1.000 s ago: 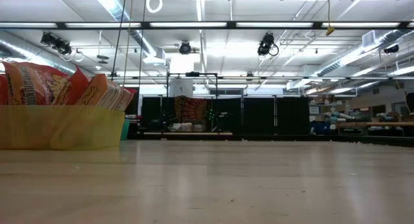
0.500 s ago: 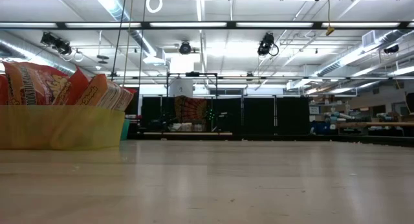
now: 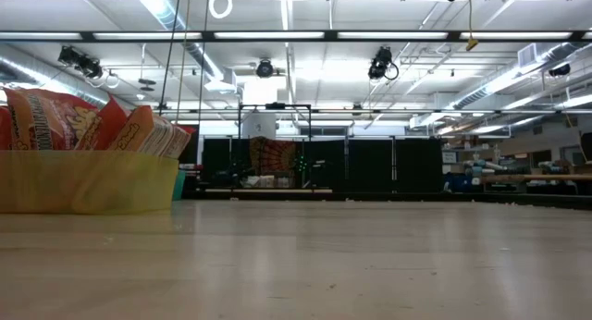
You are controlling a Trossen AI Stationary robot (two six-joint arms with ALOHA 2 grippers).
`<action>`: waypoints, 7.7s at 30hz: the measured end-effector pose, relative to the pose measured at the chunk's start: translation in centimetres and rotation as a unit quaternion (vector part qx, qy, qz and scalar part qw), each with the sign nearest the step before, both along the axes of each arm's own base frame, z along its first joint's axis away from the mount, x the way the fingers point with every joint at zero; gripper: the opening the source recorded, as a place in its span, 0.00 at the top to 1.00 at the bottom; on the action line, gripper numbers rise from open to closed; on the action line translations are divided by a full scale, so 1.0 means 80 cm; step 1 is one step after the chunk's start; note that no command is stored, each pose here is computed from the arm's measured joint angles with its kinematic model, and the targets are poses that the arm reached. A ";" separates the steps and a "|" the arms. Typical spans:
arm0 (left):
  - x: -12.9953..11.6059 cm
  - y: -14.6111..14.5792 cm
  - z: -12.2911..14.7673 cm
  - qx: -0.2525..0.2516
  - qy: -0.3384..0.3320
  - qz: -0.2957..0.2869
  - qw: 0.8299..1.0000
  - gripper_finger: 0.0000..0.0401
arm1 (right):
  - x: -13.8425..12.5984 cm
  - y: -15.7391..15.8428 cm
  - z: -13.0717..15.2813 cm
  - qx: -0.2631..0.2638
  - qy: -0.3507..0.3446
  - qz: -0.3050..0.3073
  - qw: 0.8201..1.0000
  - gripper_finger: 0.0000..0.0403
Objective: Sort Maruchan noodles
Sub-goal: Adjust the red noodle packs, then return to Home Position
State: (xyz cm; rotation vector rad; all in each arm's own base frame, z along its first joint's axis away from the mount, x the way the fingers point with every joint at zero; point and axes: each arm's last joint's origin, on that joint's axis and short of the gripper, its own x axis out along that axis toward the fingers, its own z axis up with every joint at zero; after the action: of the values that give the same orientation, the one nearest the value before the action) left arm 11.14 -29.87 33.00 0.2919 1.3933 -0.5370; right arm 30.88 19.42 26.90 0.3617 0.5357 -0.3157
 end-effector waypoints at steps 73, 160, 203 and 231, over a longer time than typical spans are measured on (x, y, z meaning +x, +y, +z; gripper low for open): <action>0.074 0.158 -0.004 -0.038 -0.156 0.243 0.957 0.59 | 0.027 -0.057 -0.048 -0.138 0.024 0.114 0.984 0.86; -0.016 0.370 -0.204 -0.147 -0.632 0.237 0.723 0.96 | -0.257 -0.219 -0.111 -0.196 -0.316 0.124 0.920 0.90; -0.016 0.370 -0.201 -0.148 -0.643 0.240 0.712 0.96 | -0.254 -0.249 -0.136 -0.190 -0.213 0.063 0.956 0.89; -0.016 0.370 -0.201 -0.148 -0.643 0.239 0.712 0.96 | -0.254 -0.249 -0.136 -0.190 -0.213 0.062 0.956 0.89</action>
State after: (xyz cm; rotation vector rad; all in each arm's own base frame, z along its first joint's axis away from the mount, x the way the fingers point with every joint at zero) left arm 9.89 -0.23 16.95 -0.0154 -0.0409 -0.0165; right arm 10.58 -0.49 16.05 0.0160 0.0661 -0.2033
